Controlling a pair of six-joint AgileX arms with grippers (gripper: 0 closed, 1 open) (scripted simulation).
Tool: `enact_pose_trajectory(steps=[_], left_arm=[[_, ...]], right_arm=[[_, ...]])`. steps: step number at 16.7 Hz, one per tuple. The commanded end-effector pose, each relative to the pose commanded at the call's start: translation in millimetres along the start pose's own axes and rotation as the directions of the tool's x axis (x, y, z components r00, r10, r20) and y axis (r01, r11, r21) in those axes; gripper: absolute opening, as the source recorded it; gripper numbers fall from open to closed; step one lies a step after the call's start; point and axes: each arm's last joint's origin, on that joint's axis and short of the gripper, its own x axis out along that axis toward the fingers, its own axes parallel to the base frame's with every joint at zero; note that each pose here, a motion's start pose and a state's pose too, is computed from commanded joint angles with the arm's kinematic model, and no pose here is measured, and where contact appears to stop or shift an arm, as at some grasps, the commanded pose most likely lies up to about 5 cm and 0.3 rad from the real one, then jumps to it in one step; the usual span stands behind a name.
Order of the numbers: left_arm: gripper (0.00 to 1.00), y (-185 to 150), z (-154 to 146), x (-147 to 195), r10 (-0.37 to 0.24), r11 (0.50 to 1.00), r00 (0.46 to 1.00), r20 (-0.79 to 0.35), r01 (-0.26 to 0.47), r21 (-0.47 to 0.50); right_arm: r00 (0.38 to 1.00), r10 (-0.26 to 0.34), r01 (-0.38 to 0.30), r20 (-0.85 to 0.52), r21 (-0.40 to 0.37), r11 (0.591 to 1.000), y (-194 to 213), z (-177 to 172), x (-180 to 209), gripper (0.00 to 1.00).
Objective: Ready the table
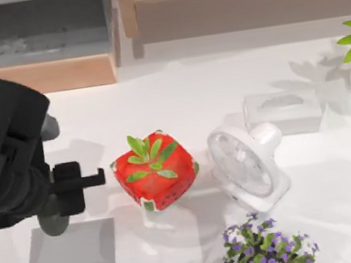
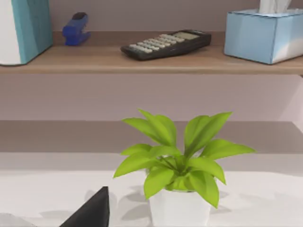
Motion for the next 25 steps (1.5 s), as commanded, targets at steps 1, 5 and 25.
enact_pose_trajectory(steps=[1, 5, 25], left_arm=[[0.0, 0, 3, -4, -0.005, 1.0, 1.0, 0.027, 0.005, -0.004], [0.0, -1, 11, -13, -0.017, 1.0, 0.995, 0.1, 0.019, -0.016], [0.0, -8, -33, 45, 0.054, 0.997, 0.963, -0.264, -0.035, 0.074]], right_arm=[[1.0, 0.0, 0.0, 0.0, 0.0, 1.0, 0, 0, 0, 1.0], [1.0, 0.0, 0.0, 0.0, 0.0, 1.0, 0, 0, 0, 1.0], [1.0, 0.0, 0.0, 0.0, 0.0, 1.0, 0, 0, 0, 1.0]])
